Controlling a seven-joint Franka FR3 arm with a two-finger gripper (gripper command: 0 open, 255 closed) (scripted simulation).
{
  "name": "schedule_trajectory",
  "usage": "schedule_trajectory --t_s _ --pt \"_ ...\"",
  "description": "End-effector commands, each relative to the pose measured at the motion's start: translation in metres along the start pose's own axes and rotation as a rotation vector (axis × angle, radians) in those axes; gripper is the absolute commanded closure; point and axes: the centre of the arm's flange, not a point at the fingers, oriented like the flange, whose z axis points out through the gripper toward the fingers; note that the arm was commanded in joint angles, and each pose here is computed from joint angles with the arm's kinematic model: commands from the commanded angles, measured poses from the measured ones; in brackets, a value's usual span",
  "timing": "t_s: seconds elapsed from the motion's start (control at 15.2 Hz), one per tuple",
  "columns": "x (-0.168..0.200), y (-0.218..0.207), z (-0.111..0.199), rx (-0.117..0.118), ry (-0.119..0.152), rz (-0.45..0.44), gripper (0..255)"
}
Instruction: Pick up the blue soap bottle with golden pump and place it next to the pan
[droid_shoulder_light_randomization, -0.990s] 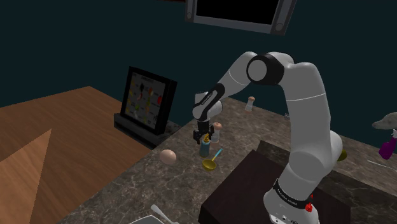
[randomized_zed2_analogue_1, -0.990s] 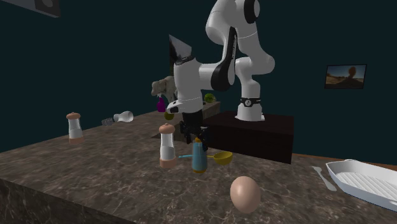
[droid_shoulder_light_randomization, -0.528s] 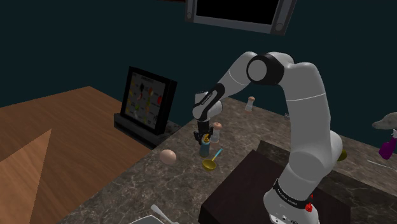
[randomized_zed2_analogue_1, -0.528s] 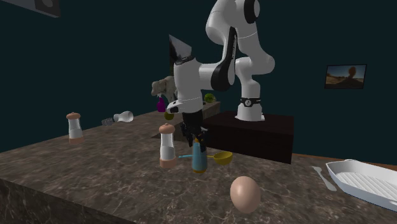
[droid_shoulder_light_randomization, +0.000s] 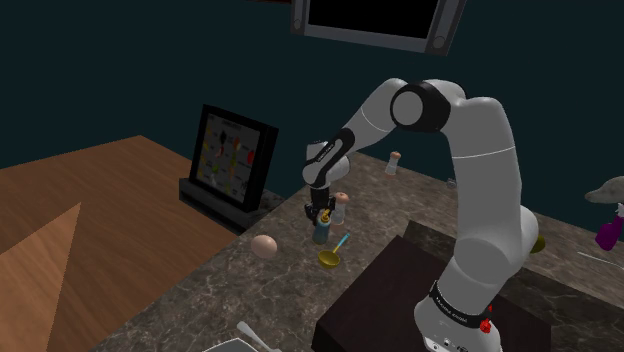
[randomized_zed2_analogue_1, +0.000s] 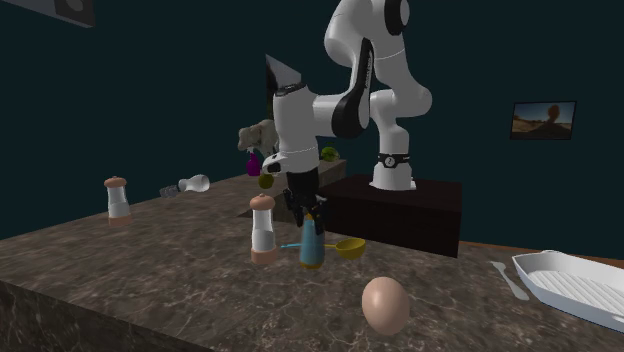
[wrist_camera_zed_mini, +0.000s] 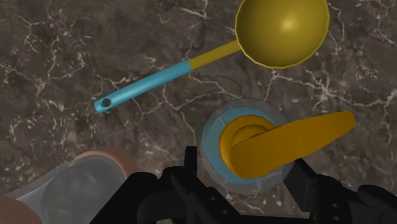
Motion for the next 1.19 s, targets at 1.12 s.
schedule_trajectory --t_s 1.12 --pt "-0.023 0.006 -0.097 0.000 0.000 0.000 255"
